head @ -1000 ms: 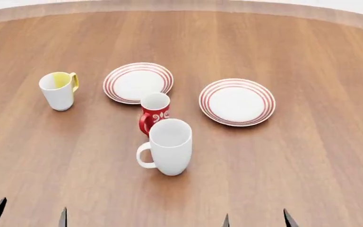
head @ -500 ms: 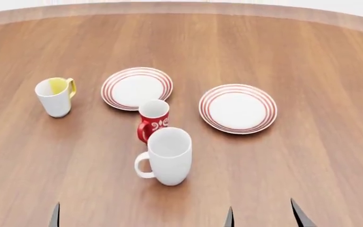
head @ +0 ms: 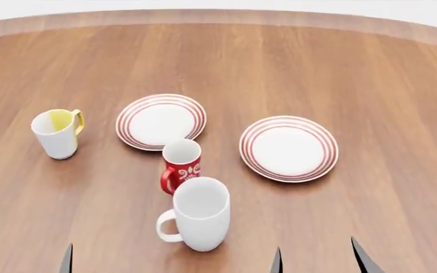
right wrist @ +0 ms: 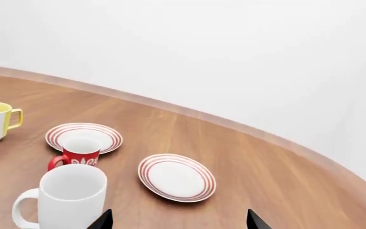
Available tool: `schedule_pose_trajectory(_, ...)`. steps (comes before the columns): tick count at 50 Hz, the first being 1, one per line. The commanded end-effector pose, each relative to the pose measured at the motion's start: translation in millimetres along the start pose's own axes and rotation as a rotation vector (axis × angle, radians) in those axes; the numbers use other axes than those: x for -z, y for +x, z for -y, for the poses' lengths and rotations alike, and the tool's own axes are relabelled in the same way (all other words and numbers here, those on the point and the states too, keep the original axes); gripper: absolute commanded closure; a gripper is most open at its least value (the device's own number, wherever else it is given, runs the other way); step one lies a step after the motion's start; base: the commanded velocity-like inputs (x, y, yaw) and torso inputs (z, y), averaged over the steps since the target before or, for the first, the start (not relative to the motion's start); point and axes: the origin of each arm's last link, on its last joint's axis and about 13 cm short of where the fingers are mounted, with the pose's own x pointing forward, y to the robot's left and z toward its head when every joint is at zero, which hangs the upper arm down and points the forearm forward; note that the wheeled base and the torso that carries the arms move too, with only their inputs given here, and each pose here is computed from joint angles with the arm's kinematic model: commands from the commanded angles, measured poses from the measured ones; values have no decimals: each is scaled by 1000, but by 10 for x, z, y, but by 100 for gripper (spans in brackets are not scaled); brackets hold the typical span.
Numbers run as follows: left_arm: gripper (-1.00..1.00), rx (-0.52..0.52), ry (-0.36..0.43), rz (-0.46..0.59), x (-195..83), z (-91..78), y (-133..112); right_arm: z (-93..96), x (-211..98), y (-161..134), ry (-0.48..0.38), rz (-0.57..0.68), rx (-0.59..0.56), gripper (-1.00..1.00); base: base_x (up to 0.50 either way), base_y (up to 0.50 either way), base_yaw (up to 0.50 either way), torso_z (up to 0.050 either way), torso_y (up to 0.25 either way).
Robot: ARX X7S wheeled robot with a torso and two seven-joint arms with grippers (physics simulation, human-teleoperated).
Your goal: Put the white mug on the left plate.
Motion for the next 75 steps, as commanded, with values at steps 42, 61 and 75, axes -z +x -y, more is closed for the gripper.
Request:
schedule_pose_trajectory(42, -100, 18, -20, -1, 2, 50, 0, -4, 52, 16, -12, -6, 8, -100, 251, 29, 0, 0, 0)
schedule_pose_trajectory(61, -100, 29, -17, 2, -12, 73, -17, 8, 44, 10, 2, -6, 16, -100, 263, 104, 0, 0, 1)
schedule_pose_trajectory(75, -100, 29, -20, 1, -6, 72, -22, 4, 40, 17, 2, -4, 17, -100, 264, 44, 0, 0, 0)
